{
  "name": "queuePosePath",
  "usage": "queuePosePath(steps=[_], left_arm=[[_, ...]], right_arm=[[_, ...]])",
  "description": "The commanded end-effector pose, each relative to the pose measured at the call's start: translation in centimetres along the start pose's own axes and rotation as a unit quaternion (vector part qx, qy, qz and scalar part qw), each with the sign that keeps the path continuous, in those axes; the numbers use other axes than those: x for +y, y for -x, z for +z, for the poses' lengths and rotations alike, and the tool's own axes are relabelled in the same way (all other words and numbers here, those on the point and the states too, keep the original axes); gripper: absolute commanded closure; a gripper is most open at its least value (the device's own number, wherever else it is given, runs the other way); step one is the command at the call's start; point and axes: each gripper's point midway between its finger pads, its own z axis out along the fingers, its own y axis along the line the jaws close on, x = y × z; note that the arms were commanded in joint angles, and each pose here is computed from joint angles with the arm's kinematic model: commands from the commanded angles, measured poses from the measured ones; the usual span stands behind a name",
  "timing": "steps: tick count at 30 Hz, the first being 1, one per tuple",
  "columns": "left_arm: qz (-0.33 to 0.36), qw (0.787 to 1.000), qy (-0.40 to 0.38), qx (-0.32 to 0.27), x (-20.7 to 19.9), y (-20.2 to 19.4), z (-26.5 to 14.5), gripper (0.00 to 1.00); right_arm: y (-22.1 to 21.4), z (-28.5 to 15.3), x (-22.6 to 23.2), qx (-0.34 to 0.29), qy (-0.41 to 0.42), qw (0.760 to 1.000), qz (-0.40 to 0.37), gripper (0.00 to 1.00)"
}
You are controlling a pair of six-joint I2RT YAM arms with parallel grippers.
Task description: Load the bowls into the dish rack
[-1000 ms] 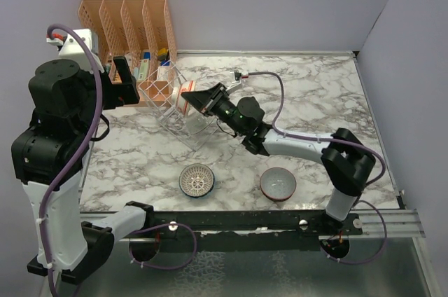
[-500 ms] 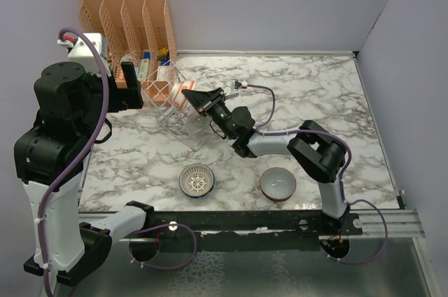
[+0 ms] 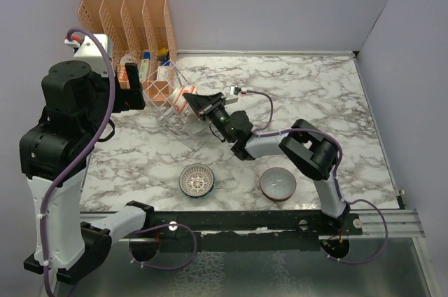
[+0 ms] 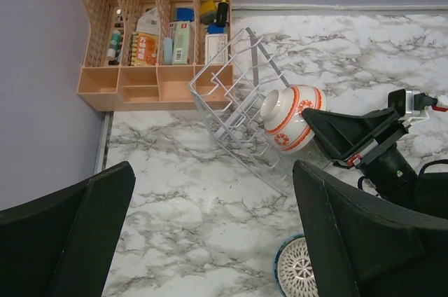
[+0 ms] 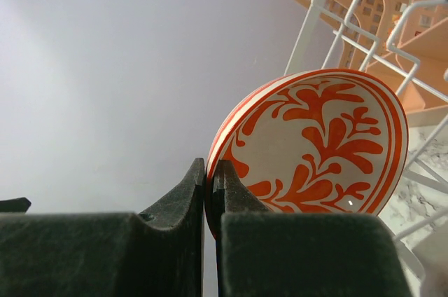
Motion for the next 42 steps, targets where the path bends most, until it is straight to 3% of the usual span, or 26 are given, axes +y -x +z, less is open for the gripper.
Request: queuePosePath(steps=[1, 23, 32, 42], left_arm=[[0.007, 1.0, 0.01, 0.0, 0.4, -0.2, -0.1, 0.01], [0.012, 1.0, 0.014, 0.014, 0.4, -0.8, 0.8, 0.01], [0.014, 1.0, 0.015, 0.018, 0.4, -1.2, 0.9, 0.01], [0.013, 1.0, 0.014, 0.018, 0.4, -1.2, 0.8, 0.01]], right_arm=[[1.2, -0.1, 0.8, -0.023, 0.023, 0.999, 0.029, 0.97], [0.6, -0.9, -3.3, 0.007, -0.015, 0.999, 0.043, 0.92], [0.0, -1.9, -4.7, 0.023, -0.036, 0.997, 0.059, 0.85], [-0.9, -2.3, -4.6, 0.05, -0.063, 0.994, 0.078, 0.69]])
